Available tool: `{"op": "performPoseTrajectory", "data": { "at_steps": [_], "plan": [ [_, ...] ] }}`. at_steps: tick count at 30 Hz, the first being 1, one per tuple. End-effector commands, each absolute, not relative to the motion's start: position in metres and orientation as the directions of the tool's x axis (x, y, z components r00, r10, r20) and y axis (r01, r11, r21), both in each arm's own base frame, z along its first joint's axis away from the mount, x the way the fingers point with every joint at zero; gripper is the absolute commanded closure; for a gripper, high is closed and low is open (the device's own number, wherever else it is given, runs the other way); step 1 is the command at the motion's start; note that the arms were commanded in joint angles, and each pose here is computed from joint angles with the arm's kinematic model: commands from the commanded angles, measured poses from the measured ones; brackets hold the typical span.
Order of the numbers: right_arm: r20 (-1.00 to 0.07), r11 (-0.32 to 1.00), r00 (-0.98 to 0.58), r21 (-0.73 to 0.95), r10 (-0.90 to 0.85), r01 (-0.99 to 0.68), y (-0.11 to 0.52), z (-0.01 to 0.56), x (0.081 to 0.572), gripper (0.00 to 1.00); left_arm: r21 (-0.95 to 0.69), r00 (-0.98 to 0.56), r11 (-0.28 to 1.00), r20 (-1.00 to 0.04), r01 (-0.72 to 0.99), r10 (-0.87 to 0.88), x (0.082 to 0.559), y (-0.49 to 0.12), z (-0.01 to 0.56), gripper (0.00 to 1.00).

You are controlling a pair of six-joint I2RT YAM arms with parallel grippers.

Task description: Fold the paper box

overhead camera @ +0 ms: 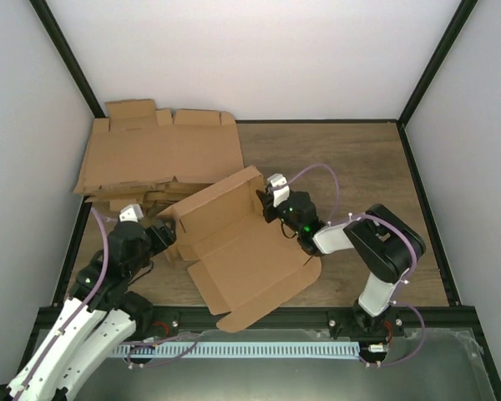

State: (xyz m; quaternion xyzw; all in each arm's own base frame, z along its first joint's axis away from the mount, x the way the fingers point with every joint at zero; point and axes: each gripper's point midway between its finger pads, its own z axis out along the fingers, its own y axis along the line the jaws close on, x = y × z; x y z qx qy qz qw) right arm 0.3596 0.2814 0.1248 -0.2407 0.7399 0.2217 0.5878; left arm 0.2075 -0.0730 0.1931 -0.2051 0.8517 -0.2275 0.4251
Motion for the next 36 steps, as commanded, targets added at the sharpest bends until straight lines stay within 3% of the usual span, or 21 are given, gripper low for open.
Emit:
{"op": "performPoseTrajectory", "data": {
  "at_steps": [1, 6, 11, 17, 20, 25, 30, 36],
  "plan": [
    [-0.984, 0.785, -0.161, 0.044, -0.072, -0.618, 0.29, 0.137, 0.373, 0.86, -0.563, -0.545, 0.814, -0.641, -0.144, -0.541, 0.211, -0.075, 0.194, 0.23],
    [-0.982, 0.822, -0.166, 0.023, -0.088, -0.57, 0.285, 0.135, 0.38, 0.99, -0.567, -0.543, 0.811, -0.64, -0.144, -0.544, 0.212, -0.075, 0.194, 0.23],
    [-0.986, 0.871, -0.145, -0.004, -0.086, -0.491, 0.265, 0.148, 0.379, 0.99, -0.571, -0.553, 0.815, -0.65, -0.099, -0.522, 0.216, -0.083, 0.197, 0.23],
    [-0.969, 0.947, -0.234, -0.005, -0.085, -0.323, 0.225, 0.153, 0.376, 0.99, -0.583, -0.583, 0.811, -0.679, 0.06, -0.445, 0.223, -0.111, 0.222, 0.18],
    [-0.961, 0.968, -0.27, 0.006, -0.064, -0.252, 0.201, 0.157, 0.368, 0.99, -0.553, -0.584, 0.814, -0.724, 0.175, -0.366, 0.225, -0.125, 0.239, 0.16],
    [-0.942, 0.986, -0.335, 0.026, -0.031, -0.164, 0.162, 0.161, 0.357, 0.99, -0.463, -0.561, 0.861, -0.779, 0.21, -0.282, 0.236, -0.126, 0.252, 0.16],
    [-0.94, 0.984, -0.342, 0.074, 0.014, -0.164, 0.146, 0.174, 0.341, 0.99, -0.33, -0.579, 0.922, -0.8, 0.204, -0.158, 0.262, -0.129, 0.261, 0.29],
    [-0.89, 0.983, -0.455, 0.102, 0.022, -0.153, 0.146, 0.165, 0.338, 0.99, -0.296, -0.661, 0.909, -0.75, 0.295, -0.03, 0.277, -0.155, 0.243, 0.31]
  ]
}}
